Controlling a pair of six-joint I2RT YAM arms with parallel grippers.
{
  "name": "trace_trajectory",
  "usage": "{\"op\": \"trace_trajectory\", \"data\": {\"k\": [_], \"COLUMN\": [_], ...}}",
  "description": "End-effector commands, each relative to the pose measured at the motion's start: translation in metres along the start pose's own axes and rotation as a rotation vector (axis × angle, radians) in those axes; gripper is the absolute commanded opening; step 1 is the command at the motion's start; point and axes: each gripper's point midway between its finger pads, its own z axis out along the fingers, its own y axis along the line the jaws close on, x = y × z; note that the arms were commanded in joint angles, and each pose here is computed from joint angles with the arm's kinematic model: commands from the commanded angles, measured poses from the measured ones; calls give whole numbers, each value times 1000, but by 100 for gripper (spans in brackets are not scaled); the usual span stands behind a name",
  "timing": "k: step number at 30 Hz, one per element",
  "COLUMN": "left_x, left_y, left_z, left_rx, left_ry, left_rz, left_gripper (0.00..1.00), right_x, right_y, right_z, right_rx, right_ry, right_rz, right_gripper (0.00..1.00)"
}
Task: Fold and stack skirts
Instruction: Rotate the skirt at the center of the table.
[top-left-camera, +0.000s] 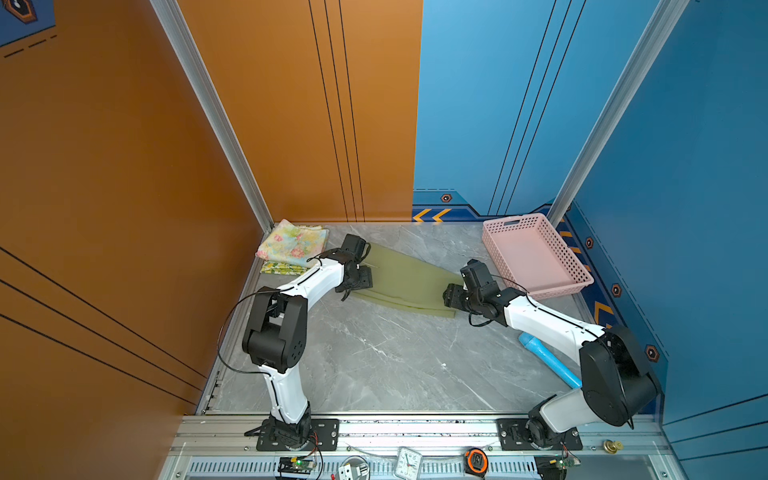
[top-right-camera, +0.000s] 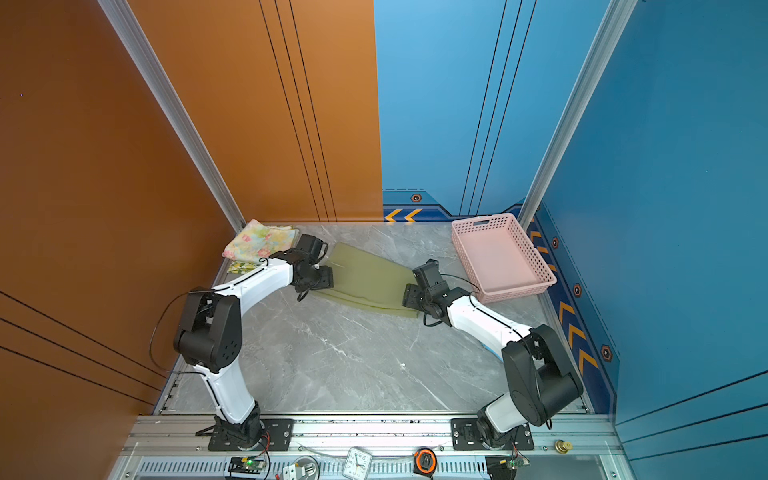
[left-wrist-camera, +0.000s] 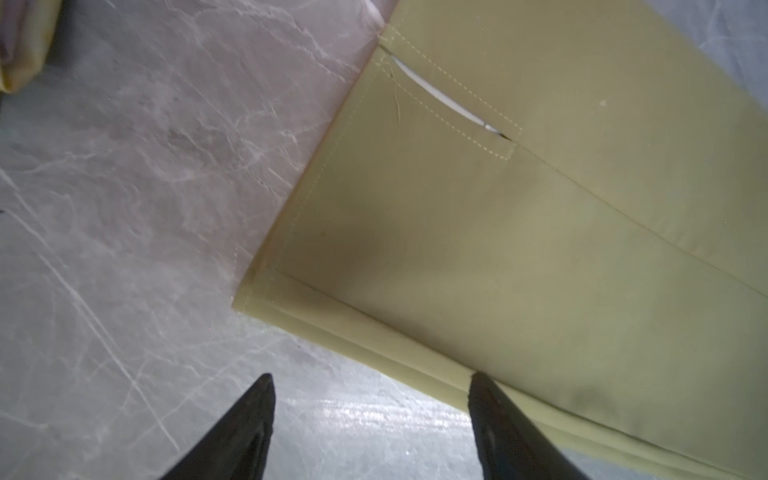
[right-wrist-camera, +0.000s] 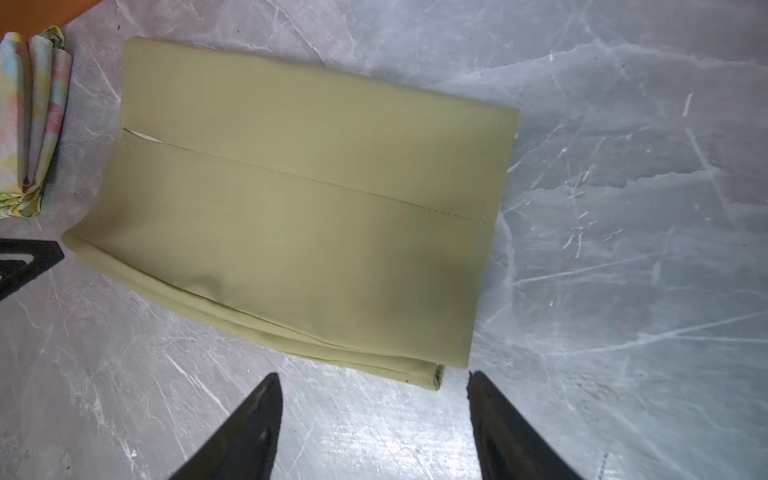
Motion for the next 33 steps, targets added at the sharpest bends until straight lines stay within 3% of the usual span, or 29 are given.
{"op": "trace_trajectory", "data": {"k": [1, 7, 9, 13, 17, 20, 25, 33], "left_x": [-7, -9, -6, -1, 7, 15, 36, 84], "left_y": [16, 24, 26, 28, 32, 33, 34, 10], "left_z": [8, 27, 34, 46, 48, 46, 40, 22], "left_rx": [-39, -23, -13, -4, -18, -22, -36, -17], "left_ry": [27, 66, 89, 121, 136, 149, 155, 130], "left_rz": [7, -13, -31, -43, -63, -75, -96, -101], "left_gripper": [75, 72, 67, 48, 18, 9, 0, 0], "right_x": [7, 9, 9, 9, 7, 4, -4, -2], "right_y": [-4, -4, -3, -3, -9, -18, -30, -59], "right_z": [-2, 0, 1, 2, 2, 3, 3, 6], "right_rx": [18, 14, 14, 15, 28, 38, 48, 100], "right_ry": [4, 11, 12, 13, 11, 13, 6, 33], "right_rz": [-25, -28, -30, -36, -32, -15, 15, 92], "right_gripper": [70, 70, 70, 70, 69, 70, 70, 72]}}
